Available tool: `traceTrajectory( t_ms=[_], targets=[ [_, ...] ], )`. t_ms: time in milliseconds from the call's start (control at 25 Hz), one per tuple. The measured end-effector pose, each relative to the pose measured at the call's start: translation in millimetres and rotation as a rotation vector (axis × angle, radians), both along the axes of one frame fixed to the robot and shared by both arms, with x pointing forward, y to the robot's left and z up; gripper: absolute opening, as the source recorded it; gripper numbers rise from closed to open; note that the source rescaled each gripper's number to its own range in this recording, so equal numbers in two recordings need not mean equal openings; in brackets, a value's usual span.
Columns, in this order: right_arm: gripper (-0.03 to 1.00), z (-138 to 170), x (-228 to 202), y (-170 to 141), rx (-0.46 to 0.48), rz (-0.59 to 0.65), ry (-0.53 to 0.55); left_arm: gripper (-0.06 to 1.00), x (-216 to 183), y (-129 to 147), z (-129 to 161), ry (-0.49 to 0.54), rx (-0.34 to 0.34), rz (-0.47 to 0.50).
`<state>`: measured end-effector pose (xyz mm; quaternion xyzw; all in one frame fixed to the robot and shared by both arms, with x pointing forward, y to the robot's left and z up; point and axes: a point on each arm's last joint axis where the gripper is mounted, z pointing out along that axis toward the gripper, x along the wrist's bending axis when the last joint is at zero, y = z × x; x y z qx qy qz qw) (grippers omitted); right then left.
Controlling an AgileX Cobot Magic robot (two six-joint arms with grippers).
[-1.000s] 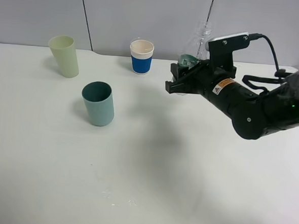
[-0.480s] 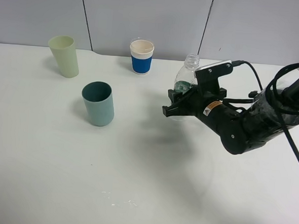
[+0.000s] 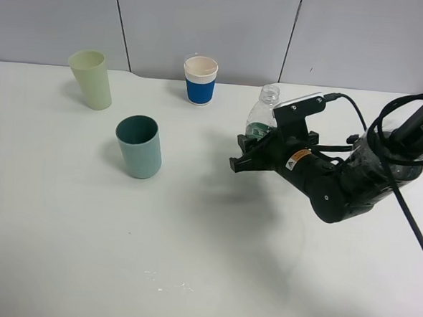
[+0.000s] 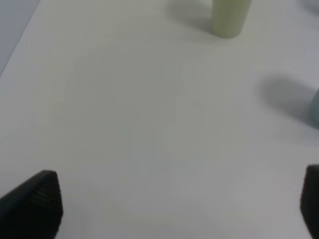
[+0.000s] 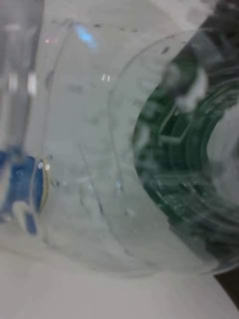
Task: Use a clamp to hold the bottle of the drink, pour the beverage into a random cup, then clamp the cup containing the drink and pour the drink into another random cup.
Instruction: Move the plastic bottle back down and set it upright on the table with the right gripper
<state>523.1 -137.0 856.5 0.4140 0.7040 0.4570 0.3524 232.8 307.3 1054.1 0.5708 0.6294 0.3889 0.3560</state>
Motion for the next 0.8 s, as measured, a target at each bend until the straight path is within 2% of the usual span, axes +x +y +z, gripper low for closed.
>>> traceTrajectory(
  t_ms=[360,400,480,560,600,680,800],
  targets=[
    [0.0,-0.4,-0.2,0.0,-0.031,0.012,-0.008,0.89,0.0,0.0,0.0,0.0,0.0,0.0],
    [0.03,-0.4,-0.2,0.0,-0.037,0.015,-0.01,0.89,0.0,0.0,0.0,0.0,0.0,0.0],
    [0.29,-0.7,-0.3,0.0,-0.044,0.017,-0.008,0.89,0.0,0.0,0.0,0.0,0.0,0.0],
    [0.68,-1.2,-0.5,-0.1,-0.048,0.018,-0.009,0.89,0.0,0.0,0.0,0.0,0.0,0.0],
    [0.81,-0.8,-0.5,-0.2,-0.046,0.018,-0.014,0.89,0.0,0.0,0.0,0.0,0.0,0.0],
    [0.93,0.5,-0.1,0.0,-0.041,0.018,-0.028,0.89,0.0,0.0,0.0,0.0,0.0,0.0],
    [0.99,6.1,0.0,1.5,-0.034,0.034,-0.047,0.89,0.0,0.0,0.0,0.0,0.0,0.0]
  ],
)
